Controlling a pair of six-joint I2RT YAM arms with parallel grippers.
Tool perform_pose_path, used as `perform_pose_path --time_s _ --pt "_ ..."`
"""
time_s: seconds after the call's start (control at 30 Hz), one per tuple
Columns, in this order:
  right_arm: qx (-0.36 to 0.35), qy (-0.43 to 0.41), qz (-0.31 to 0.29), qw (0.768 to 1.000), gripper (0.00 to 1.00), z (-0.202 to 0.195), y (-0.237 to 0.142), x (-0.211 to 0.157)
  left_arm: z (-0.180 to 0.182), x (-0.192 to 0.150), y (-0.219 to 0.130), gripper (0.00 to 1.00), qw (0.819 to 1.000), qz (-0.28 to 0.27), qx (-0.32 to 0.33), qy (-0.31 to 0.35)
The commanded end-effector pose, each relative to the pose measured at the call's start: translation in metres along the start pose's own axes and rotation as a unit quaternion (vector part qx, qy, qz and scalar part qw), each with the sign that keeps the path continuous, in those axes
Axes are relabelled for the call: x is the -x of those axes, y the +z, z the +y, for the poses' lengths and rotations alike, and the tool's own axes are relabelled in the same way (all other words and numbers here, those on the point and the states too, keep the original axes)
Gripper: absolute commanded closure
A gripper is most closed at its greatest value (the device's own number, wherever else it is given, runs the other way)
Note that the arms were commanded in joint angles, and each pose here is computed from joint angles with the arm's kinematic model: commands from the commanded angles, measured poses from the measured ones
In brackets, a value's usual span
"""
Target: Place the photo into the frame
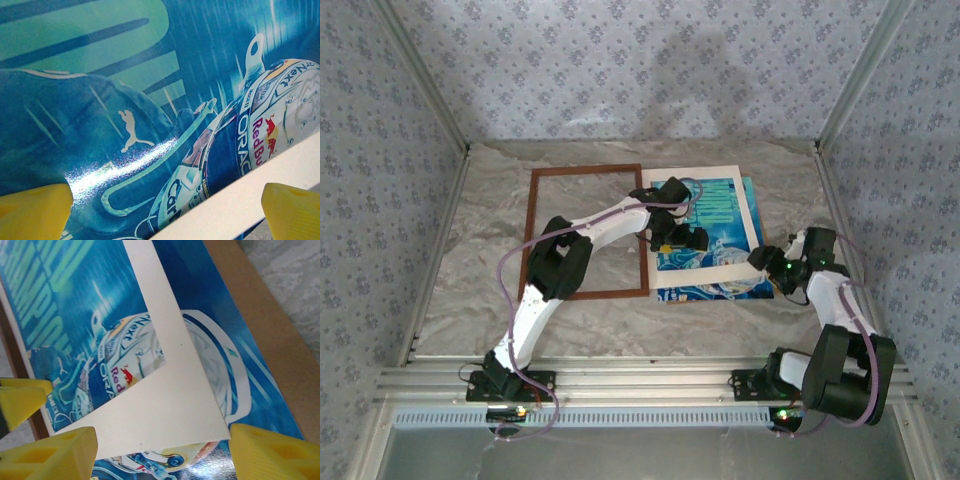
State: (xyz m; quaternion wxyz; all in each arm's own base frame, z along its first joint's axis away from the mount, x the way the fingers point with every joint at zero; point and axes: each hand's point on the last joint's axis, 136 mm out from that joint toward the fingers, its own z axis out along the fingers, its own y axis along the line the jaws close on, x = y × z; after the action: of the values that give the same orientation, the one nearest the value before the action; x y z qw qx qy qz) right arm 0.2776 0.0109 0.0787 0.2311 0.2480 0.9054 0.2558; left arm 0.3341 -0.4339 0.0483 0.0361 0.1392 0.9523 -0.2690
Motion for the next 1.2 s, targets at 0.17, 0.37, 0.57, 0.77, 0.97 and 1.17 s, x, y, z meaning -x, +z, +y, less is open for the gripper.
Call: perform_pose_path --time_s 0.17,0.37,0.57,0.77,0.97,1.17 --pt "0.050 -0.006 -0.012 0.999 0.43 0.014 0.000 -0.001 0.016 -0.018 0.016 0.02 0.999 0.033 0.014 -0.006" --pt "0.041 -0.004 -0.014 0.999 0.53 0.010 0.003 0.002 0.016 -0.018 0.014 0.01 0.999 0.032 0.014 -0.006" --pt "0.032 0.004 -0.020 0.999 0.66 0.008 0.009 0.015 0.016 -0.019 0.013 0.02 0.999 0.032 0.015 -0.005" --pt "0.027 0.020 -0.030 0.999 0.83 0.008 0.010 0.025 0.014 -0.017 0.009 0.01 1.000 0.026 0.015 -0.003" --pt "0.036 0.019 -0.053 0.998 1.00 0.021 -0.004 0.037 -0.005 -0.007 -0.008 0.02 1.000 0.016 -0.011 0.003" --pt "0.037 0.005 -0.070 0.997 1.00 0.035 -0.022 0.047 -0.033 0.026 -0.058 0.02 0.998 -0.029 -0.062 0.010"
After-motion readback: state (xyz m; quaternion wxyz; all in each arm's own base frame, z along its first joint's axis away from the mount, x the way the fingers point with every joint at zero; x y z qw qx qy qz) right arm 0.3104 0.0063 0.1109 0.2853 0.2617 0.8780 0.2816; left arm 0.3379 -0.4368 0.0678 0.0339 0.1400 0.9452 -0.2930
